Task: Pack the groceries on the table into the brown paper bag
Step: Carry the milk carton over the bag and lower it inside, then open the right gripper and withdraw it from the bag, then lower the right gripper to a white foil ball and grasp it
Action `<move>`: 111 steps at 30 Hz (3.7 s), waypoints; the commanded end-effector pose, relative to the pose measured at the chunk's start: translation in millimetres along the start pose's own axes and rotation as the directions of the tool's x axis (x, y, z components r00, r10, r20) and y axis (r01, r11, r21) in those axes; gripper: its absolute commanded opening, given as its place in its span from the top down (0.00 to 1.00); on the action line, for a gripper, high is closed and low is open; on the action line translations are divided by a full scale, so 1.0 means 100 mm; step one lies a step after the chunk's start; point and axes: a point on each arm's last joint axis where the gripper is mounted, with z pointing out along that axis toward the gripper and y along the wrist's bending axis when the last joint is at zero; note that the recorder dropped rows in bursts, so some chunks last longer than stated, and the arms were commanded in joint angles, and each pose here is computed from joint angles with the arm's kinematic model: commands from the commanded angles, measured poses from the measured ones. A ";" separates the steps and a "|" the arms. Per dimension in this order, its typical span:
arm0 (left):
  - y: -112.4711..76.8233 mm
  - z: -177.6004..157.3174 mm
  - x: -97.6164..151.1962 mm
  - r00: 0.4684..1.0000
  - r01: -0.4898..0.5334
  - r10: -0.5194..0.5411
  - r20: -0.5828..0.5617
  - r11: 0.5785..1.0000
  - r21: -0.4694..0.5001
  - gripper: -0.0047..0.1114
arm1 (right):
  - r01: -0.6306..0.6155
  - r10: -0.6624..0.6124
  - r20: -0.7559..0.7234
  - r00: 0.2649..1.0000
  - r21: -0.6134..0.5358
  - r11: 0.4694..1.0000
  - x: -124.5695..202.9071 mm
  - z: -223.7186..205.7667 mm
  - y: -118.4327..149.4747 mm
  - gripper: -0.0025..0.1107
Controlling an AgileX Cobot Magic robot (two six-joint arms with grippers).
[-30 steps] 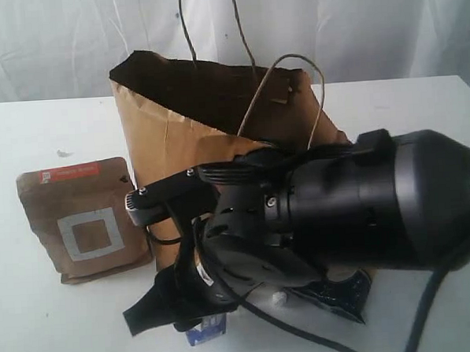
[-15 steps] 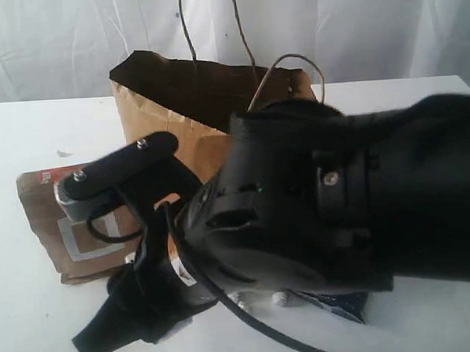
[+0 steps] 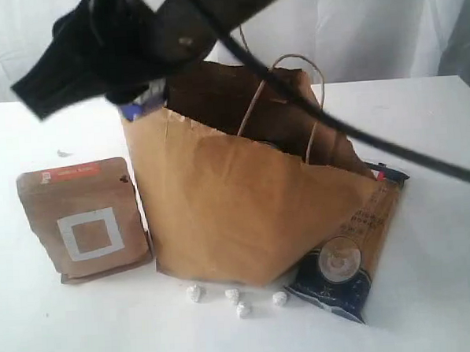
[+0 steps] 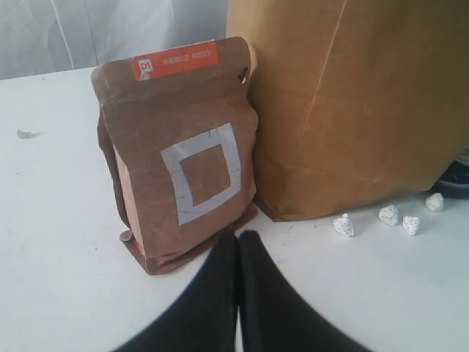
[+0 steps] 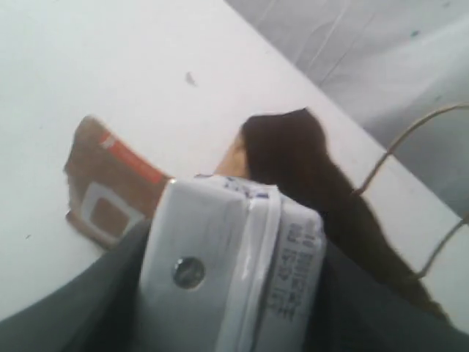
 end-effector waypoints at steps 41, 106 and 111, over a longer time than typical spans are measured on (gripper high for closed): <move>0.00 0.00 0.01 1.000 0.008 -0.008 0.001 1.000 -0.004 0.95 | -0.195 0.199 -0.213 0.957 0.041 0.980 0.19 1.00 -0.58 0.41; 0.00 0.00 0.01 1.000 0.008 -0.008 0.001 1.000 -0.004 0.95 | -0.154 0.045 -0.544 0.838 -0.157 0.976 1.99 0.32 0.73 0.49; 0.00 0.00 0.01 1.000 0.008 -0.008 0.001 1.000 -0.004 0.95 | -0.181 0.123 -0.586 0.801 -0.042 0.983 2.17 0.45 0.49 0.49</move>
